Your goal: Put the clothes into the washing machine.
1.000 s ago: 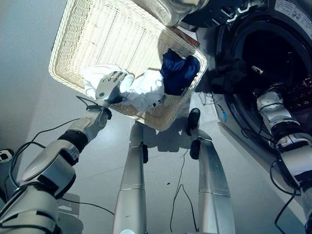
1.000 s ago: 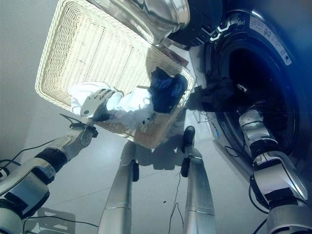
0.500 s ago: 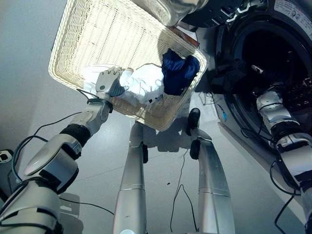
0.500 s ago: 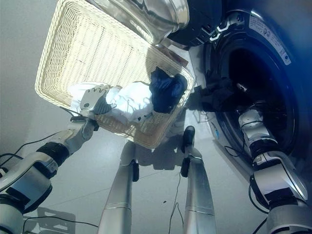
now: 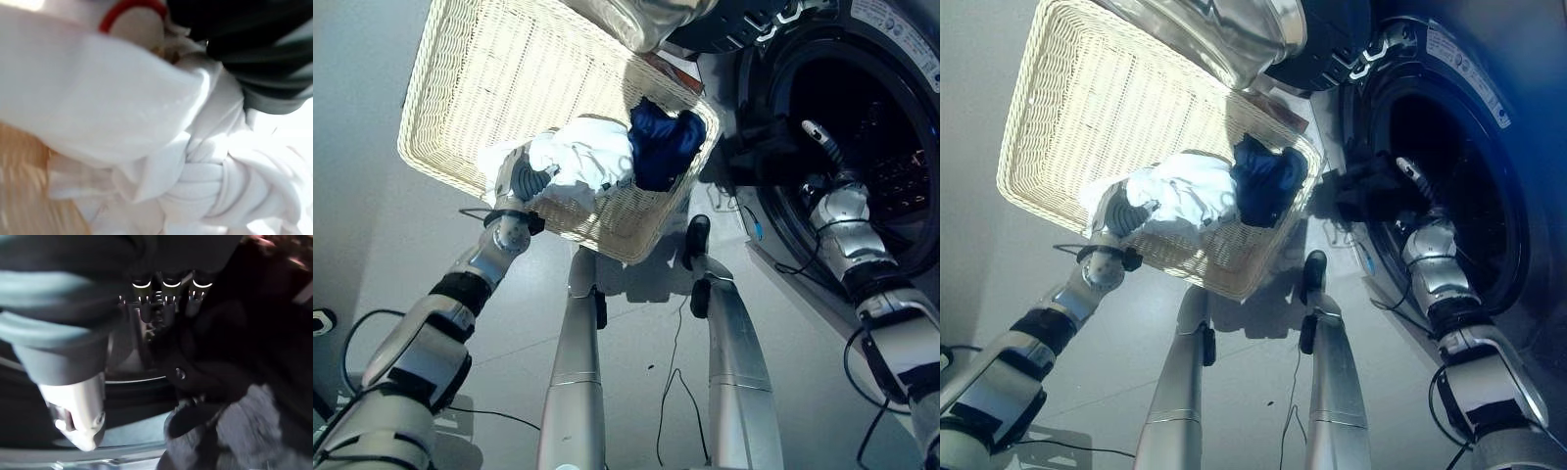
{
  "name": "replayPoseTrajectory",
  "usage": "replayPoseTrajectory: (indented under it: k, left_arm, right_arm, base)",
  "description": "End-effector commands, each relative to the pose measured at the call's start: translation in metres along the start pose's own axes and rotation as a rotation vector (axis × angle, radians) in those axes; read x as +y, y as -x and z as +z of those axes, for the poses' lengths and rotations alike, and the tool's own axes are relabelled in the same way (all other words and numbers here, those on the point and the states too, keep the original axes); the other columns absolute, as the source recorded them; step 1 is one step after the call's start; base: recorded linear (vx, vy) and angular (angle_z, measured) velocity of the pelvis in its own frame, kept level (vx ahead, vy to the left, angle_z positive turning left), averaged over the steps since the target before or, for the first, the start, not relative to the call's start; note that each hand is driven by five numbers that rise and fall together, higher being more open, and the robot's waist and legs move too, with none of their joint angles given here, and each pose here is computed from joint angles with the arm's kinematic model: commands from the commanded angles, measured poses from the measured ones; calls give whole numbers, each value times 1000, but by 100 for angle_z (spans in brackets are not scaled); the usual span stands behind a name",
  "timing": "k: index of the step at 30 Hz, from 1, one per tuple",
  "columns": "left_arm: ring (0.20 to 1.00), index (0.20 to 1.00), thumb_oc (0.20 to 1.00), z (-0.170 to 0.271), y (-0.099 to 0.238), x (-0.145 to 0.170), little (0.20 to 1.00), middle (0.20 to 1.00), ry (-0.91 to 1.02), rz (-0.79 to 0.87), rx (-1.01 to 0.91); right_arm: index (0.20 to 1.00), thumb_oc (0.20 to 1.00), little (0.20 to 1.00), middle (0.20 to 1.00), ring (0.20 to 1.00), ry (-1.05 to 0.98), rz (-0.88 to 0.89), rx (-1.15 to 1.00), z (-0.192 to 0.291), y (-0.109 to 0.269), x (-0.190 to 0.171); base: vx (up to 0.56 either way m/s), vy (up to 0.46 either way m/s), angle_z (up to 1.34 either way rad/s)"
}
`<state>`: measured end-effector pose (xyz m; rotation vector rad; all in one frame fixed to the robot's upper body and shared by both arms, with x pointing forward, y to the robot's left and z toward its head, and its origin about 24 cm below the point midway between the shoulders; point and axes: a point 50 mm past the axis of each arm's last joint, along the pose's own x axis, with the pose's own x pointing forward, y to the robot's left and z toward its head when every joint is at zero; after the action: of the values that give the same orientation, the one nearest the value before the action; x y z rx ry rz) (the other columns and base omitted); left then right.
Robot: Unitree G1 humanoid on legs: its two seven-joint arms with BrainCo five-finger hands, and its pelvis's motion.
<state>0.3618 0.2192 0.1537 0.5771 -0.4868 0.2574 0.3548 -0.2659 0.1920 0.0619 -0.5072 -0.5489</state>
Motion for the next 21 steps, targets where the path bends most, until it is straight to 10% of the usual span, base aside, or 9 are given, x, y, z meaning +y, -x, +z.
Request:
replayPoseTrajectory:
  k: [1,21]
  left_arm:
    - [200,200,200,36,1,3,200,200,283,152,-200]
    - [200,200,200,98,24,12,200,200,704,137,-517]
  right_arm:
    - [1000,1000,1000,1000,1000,-196,26,-73,10,17,-2]
    - [1000,1000,1000,1000,1000,-500,359,-247,56,69,39]
  base:
    - [0,0,0]
    - [0,3,-1]
